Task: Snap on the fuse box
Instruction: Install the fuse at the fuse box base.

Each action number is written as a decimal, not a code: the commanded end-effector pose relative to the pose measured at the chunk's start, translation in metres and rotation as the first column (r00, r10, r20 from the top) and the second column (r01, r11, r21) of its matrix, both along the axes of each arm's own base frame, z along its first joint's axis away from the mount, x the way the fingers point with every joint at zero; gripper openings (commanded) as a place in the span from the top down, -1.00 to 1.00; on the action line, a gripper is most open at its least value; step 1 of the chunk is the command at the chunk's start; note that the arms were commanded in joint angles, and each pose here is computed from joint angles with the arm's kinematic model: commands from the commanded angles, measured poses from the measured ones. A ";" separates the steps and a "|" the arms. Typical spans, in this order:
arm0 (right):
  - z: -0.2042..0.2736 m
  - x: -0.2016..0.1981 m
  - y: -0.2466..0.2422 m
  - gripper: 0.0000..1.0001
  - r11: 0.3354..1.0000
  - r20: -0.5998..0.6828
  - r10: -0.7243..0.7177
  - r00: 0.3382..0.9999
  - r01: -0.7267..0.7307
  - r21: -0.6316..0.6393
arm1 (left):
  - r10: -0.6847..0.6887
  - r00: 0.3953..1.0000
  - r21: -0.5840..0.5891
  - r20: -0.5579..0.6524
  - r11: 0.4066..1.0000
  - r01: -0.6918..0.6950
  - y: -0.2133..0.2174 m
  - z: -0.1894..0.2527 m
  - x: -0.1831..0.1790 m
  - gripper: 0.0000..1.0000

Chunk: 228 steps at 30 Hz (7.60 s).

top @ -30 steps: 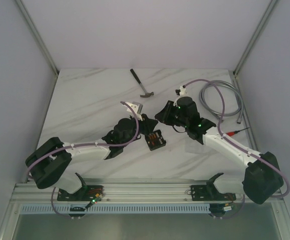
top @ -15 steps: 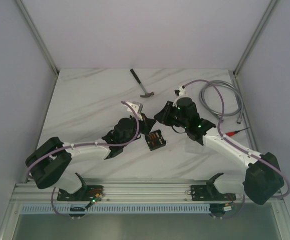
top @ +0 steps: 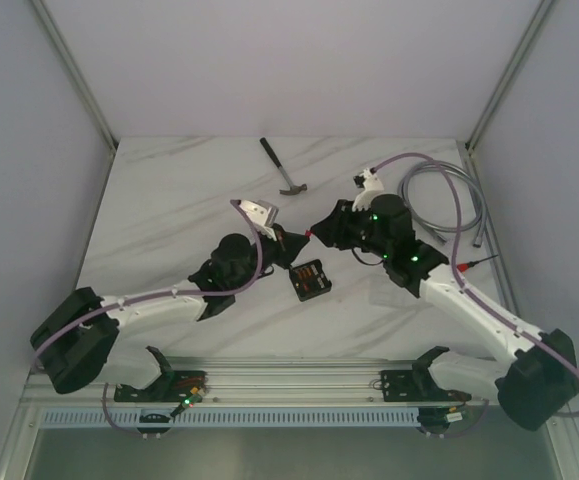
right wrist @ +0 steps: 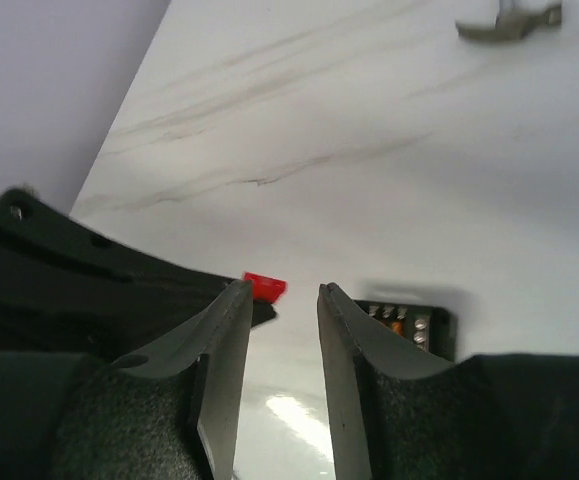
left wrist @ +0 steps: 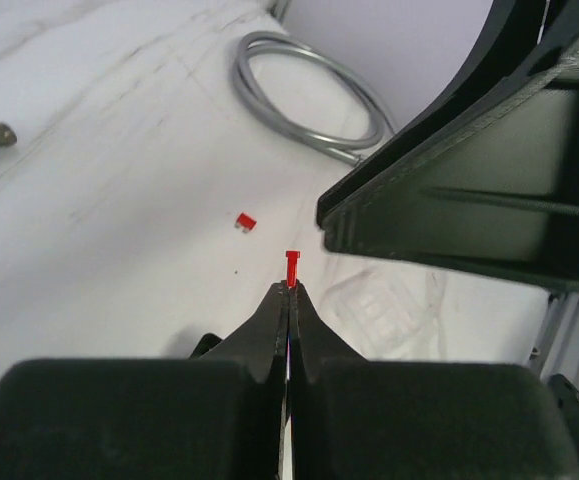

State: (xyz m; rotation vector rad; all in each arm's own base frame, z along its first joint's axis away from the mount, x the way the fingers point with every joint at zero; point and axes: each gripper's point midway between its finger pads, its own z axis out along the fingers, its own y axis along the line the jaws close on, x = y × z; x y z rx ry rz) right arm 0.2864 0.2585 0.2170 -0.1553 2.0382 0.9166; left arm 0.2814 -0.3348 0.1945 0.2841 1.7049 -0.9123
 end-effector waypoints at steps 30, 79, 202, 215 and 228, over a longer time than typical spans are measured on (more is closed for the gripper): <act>0.055 -0.090 0.001 0.28 0.672 0.429 0.718 0.548 -0.707 -0.222 | -0.567 0.813 0.044 0.130 0.823 0.567 -0.005 0.060 -0.083 1.00; 0.016 -0.042 -0.012 1.00 0.840 0.222 0.528 0.820 -0.467 -0.275 | -0.040 0.993 0.092 -0.110 0.995 0.050 0.068 0.003 -0.012 -0.06; -0.160 -0.044 0.022 1.00 0.669 -0.231 0.031 0.972 -0.192 -0.718 | 0.567 0.785 0.320 -0.248 0.813 -0.486 0.193 -0.083 0.027 -1.00; -0.173 -0.048 0.010 1.00 0.604 -0.247 -0.008 0.969 -0.192 -0.773 | 0.566 0.786 0.321 -0.249 0.814 -0.484 0.193 -0.084 0.027 -1.00; -0.202 -0.066 0.010 1.00 0.595 -0.338 -0.035 0.941 -0.252 -0.763 | 0.566 0.787 0.314 -0.245 0.815 -0.488 0.193 -0.081 0.027 -1.00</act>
